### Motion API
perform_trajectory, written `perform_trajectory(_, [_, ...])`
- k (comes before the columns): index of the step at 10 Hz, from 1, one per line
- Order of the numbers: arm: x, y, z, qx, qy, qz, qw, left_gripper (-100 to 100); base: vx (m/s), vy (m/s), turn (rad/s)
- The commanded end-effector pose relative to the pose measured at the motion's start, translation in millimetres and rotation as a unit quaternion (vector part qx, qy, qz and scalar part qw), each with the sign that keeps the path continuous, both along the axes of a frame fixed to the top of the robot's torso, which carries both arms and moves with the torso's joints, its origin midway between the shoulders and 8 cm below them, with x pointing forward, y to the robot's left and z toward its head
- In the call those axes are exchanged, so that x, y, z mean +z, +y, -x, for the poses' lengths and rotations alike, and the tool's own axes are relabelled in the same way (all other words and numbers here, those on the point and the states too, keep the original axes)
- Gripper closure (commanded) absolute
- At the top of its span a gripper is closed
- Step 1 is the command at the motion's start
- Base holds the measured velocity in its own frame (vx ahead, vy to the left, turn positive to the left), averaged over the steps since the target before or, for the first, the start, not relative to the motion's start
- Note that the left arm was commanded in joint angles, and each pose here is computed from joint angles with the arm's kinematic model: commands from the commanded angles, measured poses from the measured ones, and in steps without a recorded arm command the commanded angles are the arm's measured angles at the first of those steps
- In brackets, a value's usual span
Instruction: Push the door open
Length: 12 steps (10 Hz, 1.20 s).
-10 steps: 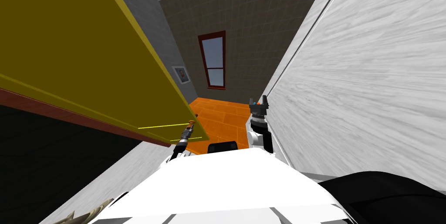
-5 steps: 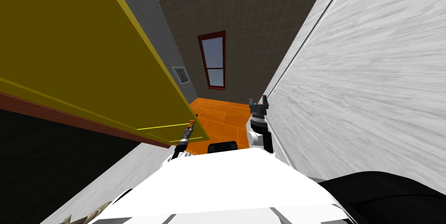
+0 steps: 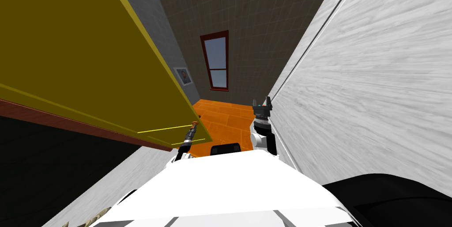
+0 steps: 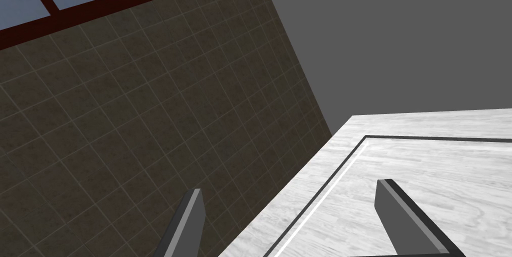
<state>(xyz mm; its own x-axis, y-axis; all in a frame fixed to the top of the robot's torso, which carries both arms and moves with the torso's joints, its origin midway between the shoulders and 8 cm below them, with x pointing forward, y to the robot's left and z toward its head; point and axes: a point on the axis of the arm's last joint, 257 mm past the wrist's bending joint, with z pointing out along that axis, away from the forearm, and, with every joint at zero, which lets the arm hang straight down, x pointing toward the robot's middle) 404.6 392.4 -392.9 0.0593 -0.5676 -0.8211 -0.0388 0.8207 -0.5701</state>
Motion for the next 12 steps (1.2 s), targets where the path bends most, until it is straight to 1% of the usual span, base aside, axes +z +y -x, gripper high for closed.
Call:
perform_trajectory(1, [4.9, 4.9, -2.2, 0.006, -0.006, 0.02, 0.9998, 100, 0.038, 0.004, 0.005])
perform_trajectory(2, [5.4, 4.7, -3.8, 0.009, -0.01, 0.044, 0.999, 100, 0.044, 0.009, 0.008])
perform_trajectory(3, [5.4, 4.7, -3.8, 0.009, -0.01, 0.046, 0.9989, 100, 0.032, 0.006, -0.001])
perform_trajectory(4, [5.8, 4.4, -5.5, 0.013, -0.014, 0.071, 0.9973, 100, 0.036, 0.009, 0.006])
perform_trajectory(5, [6.3, 4.0, -7.1, 0.016, -0.017, 0.088, 0.9958, 100, 0.052, 0.018, 0.012])
perform_trajectory(6, [6.3, 4.0, -7.1, 0.016, -0.018, 0.097, 0.995, 100, 0.04, 0.014, -0.005])
perform_trajectory(7, [6.7, 3.7, -8.7, 0.02, -0.021, 0.118, 0.9926, 100, 0.041, 0.007, 0.005])
perform_trajectory(8, [6.7, 3.7, -8.7, 0.019, -0.022, 0.123, 0.992, 100, 0.034, 0.01, 0.003])
perform_trajectory(9, [7.2, 3.3, -10.4, 0.023, -0.026, 0.146, 0.9887, 100, 0.033, 0.009, 0.007])
perform_trajectory(10, [7.2, 3.3, -10.4, 0.023, -0.026, 0.149, 0.9883, 100, 0.031, 0.004, 0.0])
perform_trajectory(11, [7.6, 2.9, -12.2, 0.026, -0.03, 0.173, 0.9842, 100, 0.035, 0.006, 0.005])
perform_trajectory(12, [7.6, 2.9, -12.2, 0.026, -0.031, 0.175, 0.9837, 100, 0.033, 0.014, 0.006])
